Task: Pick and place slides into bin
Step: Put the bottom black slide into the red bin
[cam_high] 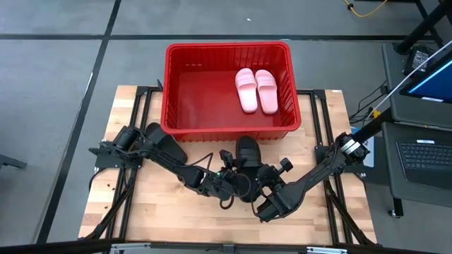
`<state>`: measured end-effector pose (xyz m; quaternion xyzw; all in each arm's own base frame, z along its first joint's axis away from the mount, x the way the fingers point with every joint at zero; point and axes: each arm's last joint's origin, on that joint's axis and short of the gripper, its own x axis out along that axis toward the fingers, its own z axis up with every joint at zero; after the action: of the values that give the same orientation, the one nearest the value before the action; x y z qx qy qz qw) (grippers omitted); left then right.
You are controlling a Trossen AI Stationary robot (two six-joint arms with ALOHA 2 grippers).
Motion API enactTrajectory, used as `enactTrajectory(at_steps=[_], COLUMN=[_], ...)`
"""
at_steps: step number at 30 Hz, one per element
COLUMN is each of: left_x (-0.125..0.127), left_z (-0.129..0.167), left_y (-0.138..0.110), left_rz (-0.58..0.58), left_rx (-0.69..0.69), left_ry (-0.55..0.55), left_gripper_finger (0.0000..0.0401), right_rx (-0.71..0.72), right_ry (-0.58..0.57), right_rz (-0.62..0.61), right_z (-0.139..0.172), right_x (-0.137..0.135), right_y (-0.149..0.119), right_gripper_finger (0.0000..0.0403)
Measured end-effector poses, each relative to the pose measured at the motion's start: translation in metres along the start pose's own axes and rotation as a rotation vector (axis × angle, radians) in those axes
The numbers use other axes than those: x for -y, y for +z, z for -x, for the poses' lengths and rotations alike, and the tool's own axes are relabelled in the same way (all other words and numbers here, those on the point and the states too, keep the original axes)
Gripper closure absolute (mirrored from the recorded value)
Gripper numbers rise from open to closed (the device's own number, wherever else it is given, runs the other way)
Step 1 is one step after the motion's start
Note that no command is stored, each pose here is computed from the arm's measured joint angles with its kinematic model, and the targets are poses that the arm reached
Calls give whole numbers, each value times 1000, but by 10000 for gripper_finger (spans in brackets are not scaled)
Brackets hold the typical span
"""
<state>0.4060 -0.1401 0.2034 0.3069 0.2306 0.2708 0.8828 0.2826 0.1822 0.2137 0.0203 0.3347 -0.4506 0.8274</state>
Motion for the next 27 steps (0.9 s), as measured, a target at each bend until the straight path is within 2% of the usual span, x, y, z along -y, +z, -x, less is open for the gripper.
enactTrajectory(at_steps=[8,17,27], left_x=[4,7,7], left_z=[7,12,12], left_y=[2,3,3], left_rz=[-38,-67,-99], left_rx=[14,23,16], left_ry=[-14,-23,-4], left_gripper_finger=[321,390,394], right_rx=[-1,-2,0], right_ry=[1,9,19], right_rz=[4,13,36], right_z=[0,0,0], right_x=[0,-1,-3], right_y=[0,0,0], right_gripper_finger=[391,391,387])
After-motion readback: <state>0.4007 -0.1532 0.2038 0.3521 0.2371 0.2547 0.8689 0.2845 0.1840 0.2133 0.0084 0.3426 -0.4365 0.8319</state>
